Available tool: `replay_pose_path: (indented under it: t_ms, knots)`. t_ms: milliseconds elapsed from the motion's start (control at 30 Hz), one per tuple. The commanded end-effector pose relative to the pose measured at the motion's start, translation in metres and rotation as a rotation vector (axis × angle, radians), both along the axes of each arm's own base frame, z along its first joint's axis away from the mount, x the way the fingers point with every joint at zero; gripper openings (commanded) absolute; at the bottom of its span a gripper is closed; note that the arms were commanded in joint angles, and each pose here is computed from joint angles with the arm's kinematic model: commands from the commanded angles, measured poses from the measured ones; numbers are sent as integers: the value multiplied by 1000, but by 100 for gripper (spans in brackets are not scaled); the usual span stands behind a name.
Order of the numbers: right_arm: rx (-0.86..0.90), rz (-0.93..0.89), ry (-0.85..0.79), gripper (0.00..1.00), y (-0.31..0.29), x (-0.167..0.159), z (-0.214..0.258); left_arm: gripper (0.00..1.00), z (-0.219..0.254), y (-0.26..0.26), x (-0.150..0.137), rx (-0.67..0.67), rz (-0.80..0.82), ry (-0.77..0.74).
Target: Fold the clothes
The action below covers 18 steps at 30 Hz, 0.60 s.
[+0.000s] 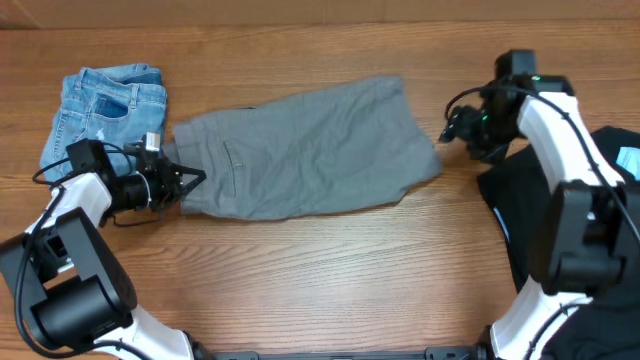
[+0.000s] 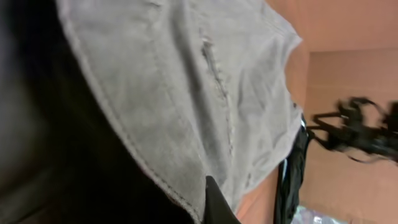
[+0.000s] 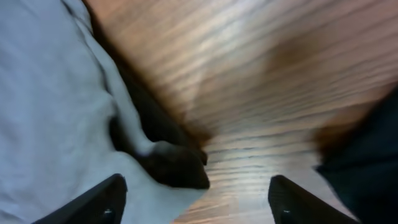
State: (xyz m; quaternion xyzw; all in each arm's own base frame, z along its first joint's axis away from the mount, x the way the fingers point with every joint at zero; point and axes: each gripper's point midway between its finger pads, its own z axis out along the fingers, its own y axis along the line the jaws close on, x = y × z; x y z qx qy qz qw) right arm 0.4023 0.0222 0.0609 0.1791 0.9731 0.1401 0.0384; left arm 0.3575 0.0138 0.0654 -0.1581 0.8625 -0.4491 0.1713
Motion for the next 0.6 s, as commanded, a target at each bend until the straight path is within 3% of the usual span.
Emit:
replay_pose_path:
  t_ms: [0,100,133,233,267,333,467,567]
  knots:
    - [164,181,-7,87,35,-8,-26,4,20,-4,-1,-9,-36,-88]
    - [283,301,-69,83,62,-8,-29,4,20,-4,-1,-10,-36,-88]
    - [282,314,-74,74,65,-9,-31,4,20,-4,-1,-10,-36,-87]
    - [224,325,-58,33,58,-11,-36,4,20,-5,-2,-12,-36,-82]
    - [205,321,-49,32,55,-12,-38,4,20,-5,-2,-14,-35,-79]
    - [101,265,4,16,33,-16,-46,4,24,-5,-4,-16,-41,-73]
    - [29,161,40,8,14,-15,-51,4,37,-9,-12,-20,-76,-48]
    - [33,135,45,6,14,-15,-51,4,26,-4,-38,72,-109,118]
